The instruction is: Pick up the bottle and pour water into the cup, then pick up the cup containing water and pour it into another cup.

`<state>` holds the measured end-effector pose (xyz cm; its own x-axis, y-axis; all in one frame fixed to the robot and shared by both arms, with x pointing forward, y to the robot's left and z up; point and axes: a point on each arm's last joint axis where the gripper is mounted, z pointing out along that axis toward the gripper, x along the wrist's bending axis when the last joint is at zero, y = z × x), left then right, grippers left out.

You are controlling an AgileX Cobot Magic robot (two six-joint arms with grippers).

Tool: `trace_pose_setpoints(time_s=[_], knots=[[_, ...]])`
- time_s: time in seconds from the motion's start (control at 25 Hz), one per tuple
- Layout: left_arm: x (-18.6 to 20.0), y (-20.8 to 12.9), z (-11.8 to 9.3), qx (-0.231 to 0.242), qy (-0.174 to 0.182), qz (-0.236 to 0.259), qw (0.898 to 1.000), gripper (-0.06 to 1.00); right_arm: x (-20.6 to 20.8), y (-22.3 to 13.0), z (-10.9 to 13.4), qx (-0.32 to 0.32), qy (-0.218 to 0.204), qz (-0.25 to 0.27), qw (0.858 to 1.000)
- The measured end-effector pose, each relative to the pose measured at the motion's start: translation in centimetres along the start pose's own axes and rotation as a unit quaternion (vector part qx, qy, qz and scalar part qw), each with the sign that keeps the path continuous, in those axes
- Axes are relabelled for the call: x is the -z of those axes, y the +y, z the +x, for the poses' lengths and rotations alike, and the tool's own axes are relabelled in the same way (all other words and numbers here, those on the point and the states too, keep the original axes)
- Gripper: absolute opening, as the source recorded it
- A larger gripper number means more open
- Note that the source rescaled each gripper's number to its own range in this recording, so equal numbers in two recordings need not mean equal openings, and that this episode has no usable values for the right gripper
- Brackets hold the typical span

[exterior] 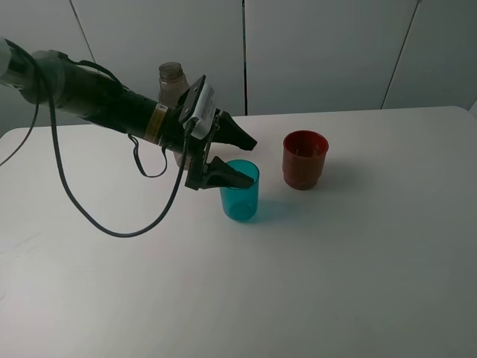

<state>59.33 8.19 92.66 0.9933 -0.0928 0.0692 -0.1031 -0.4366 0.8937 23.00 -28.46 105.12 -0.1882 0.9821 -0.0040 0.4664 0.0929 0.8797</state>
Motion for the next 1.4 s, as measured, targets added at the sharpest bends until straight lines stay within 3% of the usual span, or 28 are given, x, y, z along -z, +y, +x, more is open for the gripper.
trace_pose_setpoints(time_s=[0.16, 0.28, 0.4, 0.48, 0.56, 0.64, 0.72, 0.84, 0.96, 1.16, 1.28, 1.4], knots=[[1.5, 3.3, 0.1, -0.031, 0.044, 0.005, 0.999, 0.99, 0.0, 0.0, 0.0, 0.000, 0.000, 0.000, 1.000], [2.8, 7.1, 0.0, -0.050, 0.104, -0.009, 0.993, 0.99, 0.0, 0.0, 0.0, 0.000, 0.000, 0.000, 1.000], [4.1, 11.5, -0.5, -0.061, 0.177, -0.035, 0.982, 0.99, 0.0, 0.0, 0.0, 0.000, 0.000, 0.000, 1.000], [4.9, 14.1, -0.8, -0.051, 0.243, -0.054, 0.967, 0.99, 0.0, 0.0, 0.0, 0.000, 0.000, 0.000, 1.000], [5.6, 16.5, -1.3, -0.051, 0.317, -0.062, 0.945, 0.99, 0.0, 0.0, 0.0, 0.000, 0.000, 0.000, 1.000], [6.1, 17.9, -1.7, -0.048, 0.385, -0.044, 0.921, 0.99, 0.0, 0.0, 0.0, 0.000, 0.000, 0.000, 1.000], [6.2, 18.7, -2.5, -0.052, 0.428, 0.001, 0.902, 0.99, 0.0, 0.0, 0.0, 0.000, 0.000, 0.000, 1.000], [6.2, 19.1, -3.7, -0.032, 0.448, 0.050, 0.892, 0.99, 0.0, 0.0, 0.0, 0.000, 0.000, 0.000, 1.000], [7.5, 19.0, -4.5, 0.037, 0.465, 0.074, 0.882, 0.99, 0.0, 0.0, 0.0, 0.000, 0.000, 0.000, 1.000], [9.7, 17.9, -5.8, 0.125, 0.486, 0.164, 0.850, 0.99, 0.0, 0.0, 0.0, 0.000, 0.000, 0.000, 1.000], [10.3, 16.9, -6.7, 0.179, 0.484, 0.209, 0.831, 0.99, 0.0, 0.0, 0.0, 0.000, 0.000, 0.000, 1.000], [10.9, 16.0, -7.8, 0.232, 0.468, 0.219, 0.824, 0.99, 0.0, 0.0, 0.0, 0.000, 0.000, 0.000, 1.000]])
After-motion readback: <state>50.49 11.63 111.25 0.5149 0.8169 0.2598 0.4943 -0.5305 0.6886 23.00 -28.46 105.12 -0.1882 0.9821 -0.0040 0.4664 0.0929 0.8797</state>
